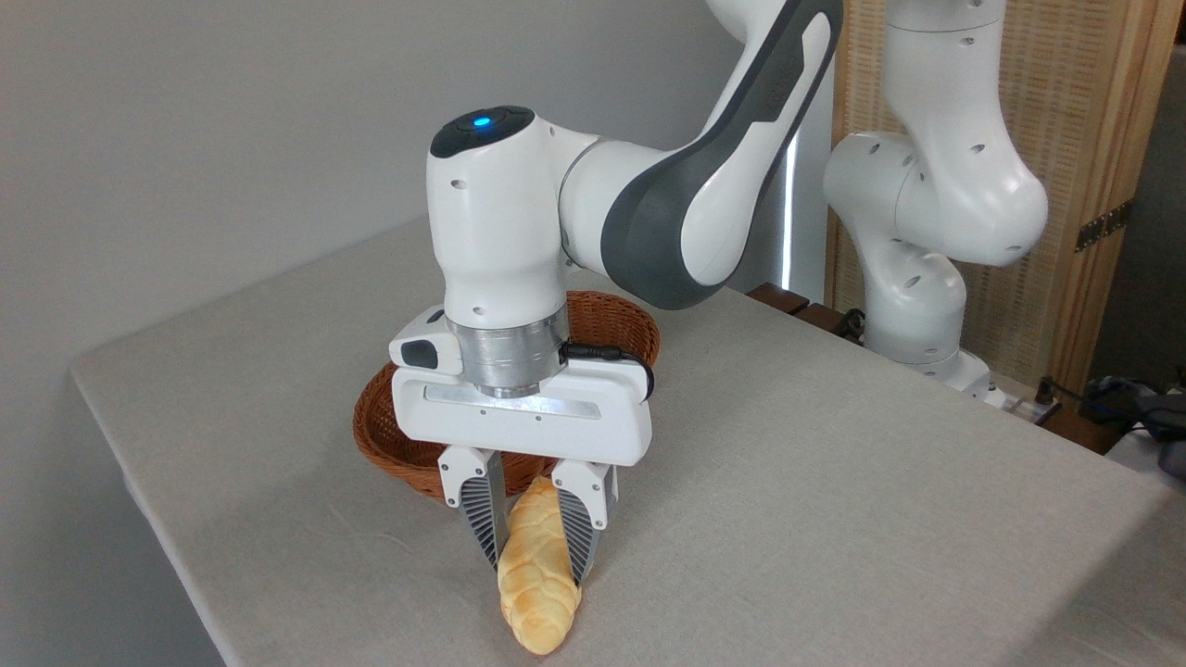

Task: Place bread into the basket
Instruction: 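Close the gripper on the bread roll and lift it, then carry the held bread roll over the wicker basket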

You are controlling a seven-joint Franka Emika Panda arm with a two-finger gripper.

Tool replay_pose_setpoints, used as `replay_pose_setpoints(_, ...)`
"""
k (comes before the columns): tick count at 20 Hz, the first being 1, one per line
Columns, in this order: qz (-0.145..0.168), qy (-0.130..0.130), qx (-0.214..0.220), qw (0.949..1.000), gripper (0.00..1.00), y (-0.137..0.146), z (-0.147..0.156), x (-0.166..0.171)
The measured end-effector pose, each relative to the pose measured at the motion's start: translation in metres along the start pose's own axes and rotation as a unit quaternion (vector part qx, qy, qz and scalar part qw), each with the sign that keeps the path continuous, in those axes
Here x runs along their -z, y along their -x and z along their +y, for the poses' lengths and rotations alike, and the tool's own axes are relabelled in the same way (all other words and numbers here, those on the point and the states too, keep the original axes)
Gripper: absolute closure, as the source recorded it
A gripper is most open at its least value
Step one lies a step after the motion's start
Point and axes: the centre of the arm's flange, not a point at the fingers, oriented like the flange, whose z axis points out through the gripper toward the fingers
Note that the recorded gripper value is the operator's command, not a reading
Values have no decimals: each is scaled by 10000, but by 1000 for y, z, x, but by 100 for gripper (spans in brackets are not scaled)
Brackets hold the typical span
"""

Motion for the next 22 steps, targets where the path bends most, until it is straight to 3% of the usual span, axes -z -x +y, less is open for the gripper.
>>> replay_pose_setpoints(6, 7, -3, -42, 10000, 46, 0, -1, 1)
replay_pose_setpoints(10, 0, -12, -305, 9995, 46, -1, -9, 10)
replay_pose_setpoints(13, -193, 5, -538, 9984, 45, -4, -36, 42)
replay_pose_setpoints(17, -163, 135, -520, 9984, 45, -8, -51, 99)
replay_pose_setpoints(19, -185, 257, -581, 9978, 44, -9, -39, 123)
replay_pose_setpoints(22, -282, 370, -1013, 9938, 41, -10, 13, 148)
